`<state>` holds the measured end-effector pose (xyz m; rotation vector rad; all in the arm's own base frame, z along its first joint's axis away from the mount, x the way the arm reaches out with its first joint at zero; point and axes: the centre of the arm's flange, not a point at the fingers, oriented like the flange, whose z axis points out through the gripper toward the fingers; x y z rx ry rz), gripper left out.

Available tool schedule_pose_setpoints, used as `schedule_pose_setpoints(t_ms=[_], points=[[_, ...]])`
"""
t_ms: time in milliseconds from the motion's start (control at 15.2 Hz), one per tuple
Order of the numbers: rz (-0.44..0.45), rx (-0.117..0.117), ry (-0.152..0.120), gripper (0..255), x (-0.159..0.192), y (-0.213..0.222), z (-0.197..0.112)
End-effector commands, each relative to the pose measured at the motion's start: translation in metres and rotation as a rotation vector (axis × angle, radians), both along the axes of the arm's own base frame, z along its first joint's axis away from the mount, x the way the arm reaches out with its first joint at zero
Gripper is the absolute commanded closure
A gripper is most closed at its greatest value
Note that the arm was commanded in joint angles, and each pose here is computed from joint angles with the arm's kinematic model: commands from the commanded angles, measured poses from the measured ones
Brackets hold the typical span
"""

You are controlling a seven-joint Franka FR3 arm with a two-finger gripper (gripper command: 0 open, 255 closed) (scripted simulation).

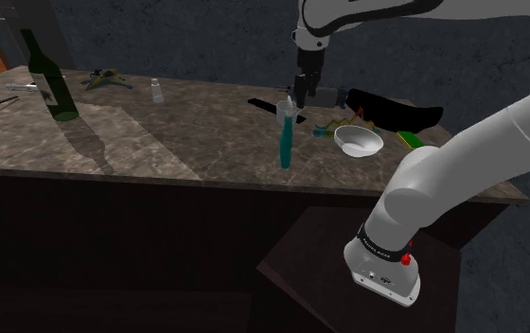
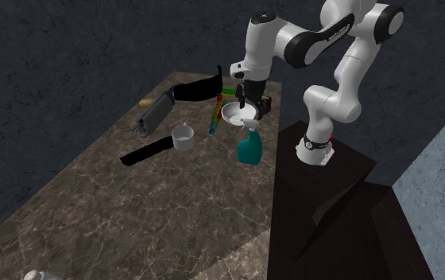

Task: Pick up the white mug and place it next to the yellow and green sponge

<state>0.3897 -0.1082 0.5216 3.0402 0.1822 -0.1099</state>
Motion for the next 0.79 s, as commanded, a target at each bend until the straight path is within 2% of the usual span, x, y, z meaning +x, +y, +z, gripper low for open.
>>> schedule_pose_setpoints(t_ms=[0,726], points=[[0.000,-0.010,-0.003,0,0.017,-0.013,-0.016],[-0.004,-0.064,-0.012,0,0.107,-0.091,-0.090]])
